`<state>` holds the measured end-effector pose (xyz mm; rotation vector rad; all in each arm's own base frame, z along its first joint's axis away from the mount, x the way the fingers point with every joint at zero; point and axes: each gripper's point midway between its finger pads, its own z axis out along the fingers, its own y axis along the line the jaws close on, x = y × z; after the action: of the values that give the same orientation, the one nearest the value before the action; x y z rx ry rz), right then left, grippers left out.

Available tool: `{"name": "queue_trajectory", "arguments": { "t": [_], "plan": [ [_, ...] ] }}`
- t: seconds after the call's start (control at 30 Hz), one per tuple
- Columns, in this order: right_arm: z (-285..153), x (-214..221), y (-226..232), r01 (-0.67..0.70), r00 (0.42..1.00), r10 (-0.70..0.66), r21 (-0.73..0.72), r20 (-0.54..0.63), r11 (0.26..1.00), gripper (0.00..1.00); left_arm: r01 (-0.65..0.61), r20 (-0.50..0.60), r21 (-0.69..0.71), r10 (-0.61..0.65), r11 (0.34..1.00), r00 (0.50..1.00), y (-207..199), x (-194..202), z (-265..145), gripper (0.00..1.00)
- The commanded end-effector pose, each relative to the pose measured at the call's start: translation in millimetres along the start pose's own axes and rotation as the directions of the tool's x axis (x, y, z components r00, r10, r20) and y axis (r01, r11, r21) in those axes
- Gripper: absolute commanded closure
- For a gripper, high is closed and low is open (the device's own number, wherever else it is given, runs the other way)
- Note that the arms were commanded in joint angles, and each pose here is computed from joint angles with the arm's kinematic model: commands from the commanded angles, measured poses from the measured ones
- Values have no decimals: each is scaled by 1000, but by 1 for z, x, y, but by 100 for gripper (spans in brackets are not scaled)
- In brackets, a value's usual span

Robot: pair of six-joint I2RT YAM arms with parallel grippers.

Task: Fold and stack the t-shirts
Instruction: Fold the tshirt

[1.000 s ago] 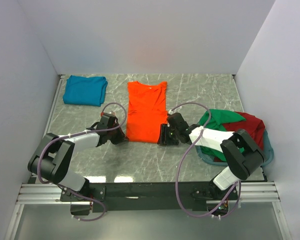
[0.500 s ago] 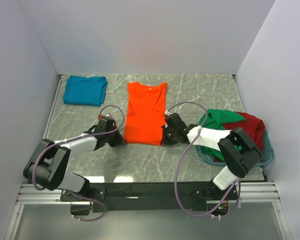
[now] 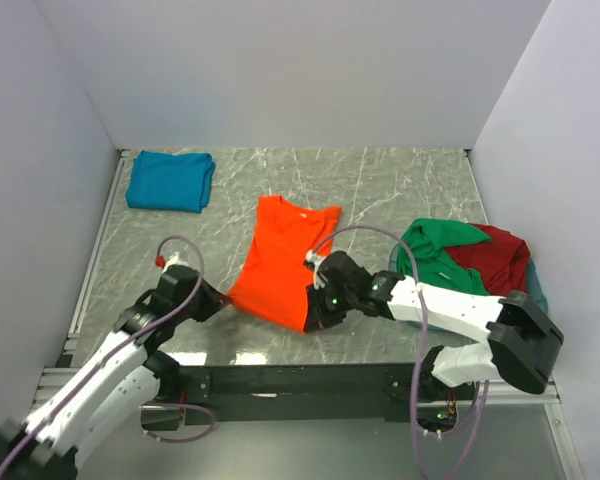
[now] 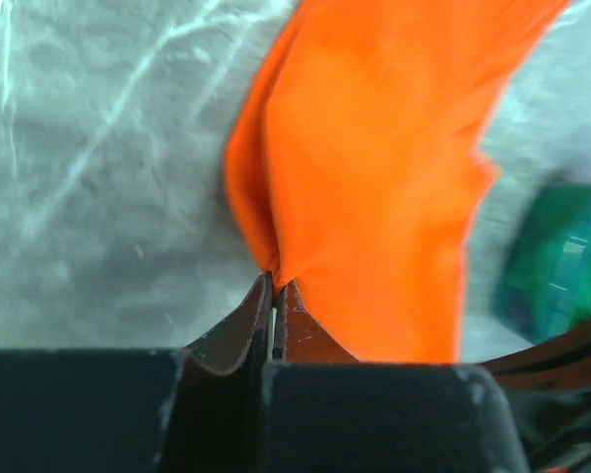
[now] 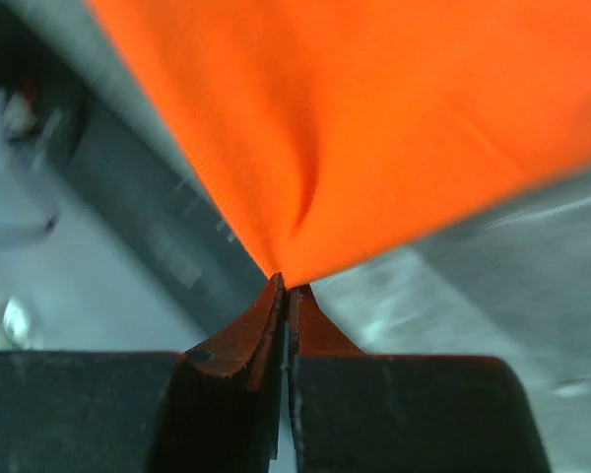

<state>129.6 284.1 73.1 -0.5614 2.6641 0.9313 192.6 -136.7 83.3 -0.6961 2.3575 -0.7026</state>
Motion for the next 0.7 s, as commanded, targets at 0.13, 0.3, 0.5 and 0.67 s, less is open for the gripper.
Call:
{"name": "queue_trajectory", "arguments": {
  "t": [0.13,0.3,0.5,0.67],
  "plan": [
    [-49,41,83,68,987,-106,-292,-118,954,99,143,109,56,-149,988,983,-6,-17,-64,99],
    [-67,50,105,64,983,-128,-411,-130,909,100,161,204,96,-177,982,963,-15,-40,-103,99],
    [-76,45,112,90,987,-140,-438,-83,894,100,130,259,160,-169,978,951,-32,-56,-122,99],
    [-79,31,101,79,993,-106,-395,-47,915,100,98,332,190,-158,977,930,-49,-77,-132,99]
  ]
}}
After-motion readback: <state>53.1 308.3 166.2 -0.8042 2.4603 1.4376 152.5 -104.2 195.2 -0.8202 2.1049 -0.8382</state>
